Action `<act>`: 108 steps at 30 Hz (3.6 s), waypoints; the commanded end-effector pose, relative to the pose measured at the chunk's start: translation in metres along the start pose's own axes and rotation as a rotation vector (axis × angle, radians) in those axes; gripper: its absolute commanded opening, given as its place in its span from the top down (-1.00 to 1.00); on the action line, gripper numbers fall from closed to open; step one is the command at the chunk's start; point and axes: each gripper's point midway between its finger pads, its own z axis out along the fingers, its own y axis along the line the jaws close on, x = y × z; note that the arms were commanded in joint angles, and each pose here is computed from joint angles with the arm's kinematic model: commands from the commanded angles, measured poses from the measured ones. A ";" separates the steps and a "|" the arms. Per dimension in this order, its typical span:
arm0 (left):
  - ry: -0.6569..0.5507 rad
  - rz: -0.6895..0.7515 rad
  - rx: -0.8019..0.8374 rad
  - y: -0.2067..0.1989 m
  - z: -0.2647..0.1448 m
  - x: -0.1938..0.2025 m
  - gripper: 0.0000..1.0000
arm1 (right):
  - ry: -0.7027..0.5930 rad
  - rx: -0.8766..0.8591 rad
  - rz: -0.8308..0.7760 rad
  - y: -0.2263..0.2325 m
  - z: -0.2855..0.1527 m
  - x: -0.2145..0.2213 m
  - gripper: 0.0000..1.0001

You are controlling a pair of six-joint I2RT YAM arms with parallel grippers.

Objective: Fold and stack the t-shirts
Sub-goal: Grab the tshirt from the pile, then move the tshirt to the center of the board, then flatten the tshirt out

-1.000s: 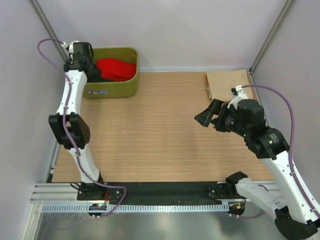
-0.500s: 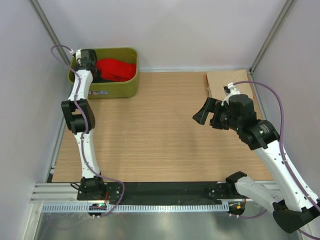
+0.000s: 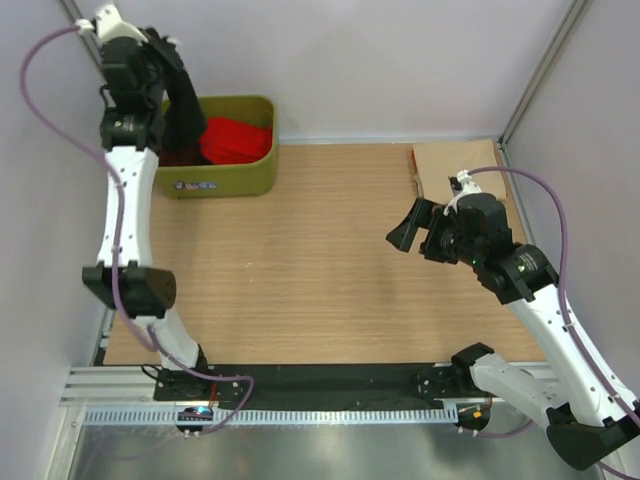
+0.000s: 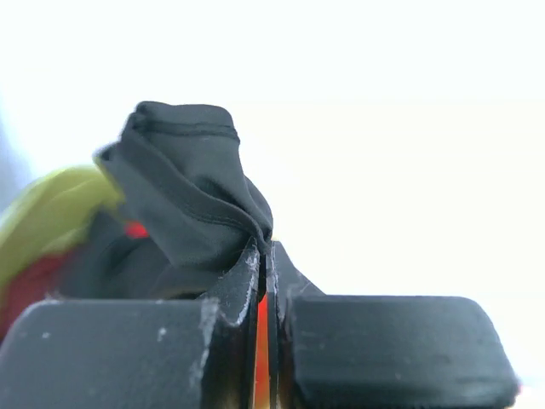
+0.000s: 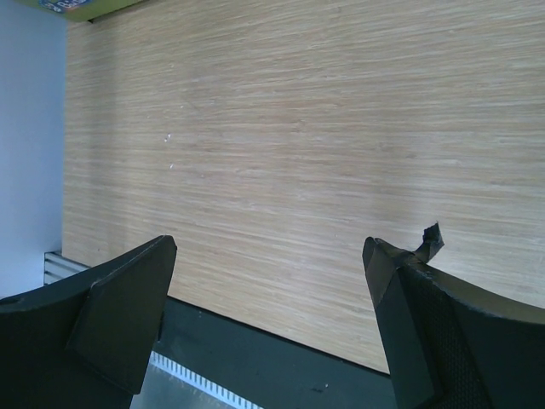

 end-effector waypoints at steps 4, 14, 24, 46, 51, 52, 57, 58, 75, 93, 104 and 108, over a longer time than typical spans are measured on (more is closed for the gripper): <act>-0.052 -0.257 0.712 -0.147 -0.179 -0.103 0.99 | -0.075 0.001 -0.001 -0.004 -0.019 -0.005 -1.00; 0.586 -0.258 0.830 -0.129 -0.331 0.152 0.92 | -0.090 0.057 -0.028 -0.019 -0.051 0.000 -0.99; 0.973 -0.178 0.396 0.016 -0.375 0.356 -0.26 | 0.130 0.066 0.080 -0.055 0.004 0.087 -0.76; 0.940 -0.044 -0.005 0.051 -0.282 0.414 -0.10 | 0.359 0.042 -0.067 -0.042 0.206 0.140 -0.04; 0.873 -0.113 0.056 0.027 -0.263 0.404 0.90 | 0.271 0.199 -0.123 -0.058 0.202 0.108 0.70; 0.873 -0.114 0.066 0.021 -0.261 0.397 1.00 | 0.241 0.236 -0.138 -0.049 0.192 0.083 0.93; 0.649 -0.097 0.169 -0.035 -0.242 0.267 0.99 | -0.109 0.342 -0.222 -0.008 0.100 -0.057 0.98; 0.590 -0.112 0.188 -0.040 -0.246 0.241 1.00 | -0.160 0.354 -0.224 0.003 0.071 -0.082 0.98; 0.793 -0.226 0.596 -0.076 -0.328 0.274 0.14 | -0.187 0.063 -0.191 0.028 -0.058 -0.061 0.98; 1.103 -0.009 0.626 -0.192 -0.298 0.454 0.05 | -0.242 0.244 -0.052 -0.052 -0.099 -0.012 0.98; 1.173 0.012 0.527 -0.213 -0.265 0.521 0.09 | -0.238 0.246 -0.085 -0.057 -0.102 -0.007 0.98; 1.187 0.062 0.462 -0.203 -0.267 0.536 0.09 | -0.239 0.244 -0.090 -0.057 -0.102 -0.007 0.98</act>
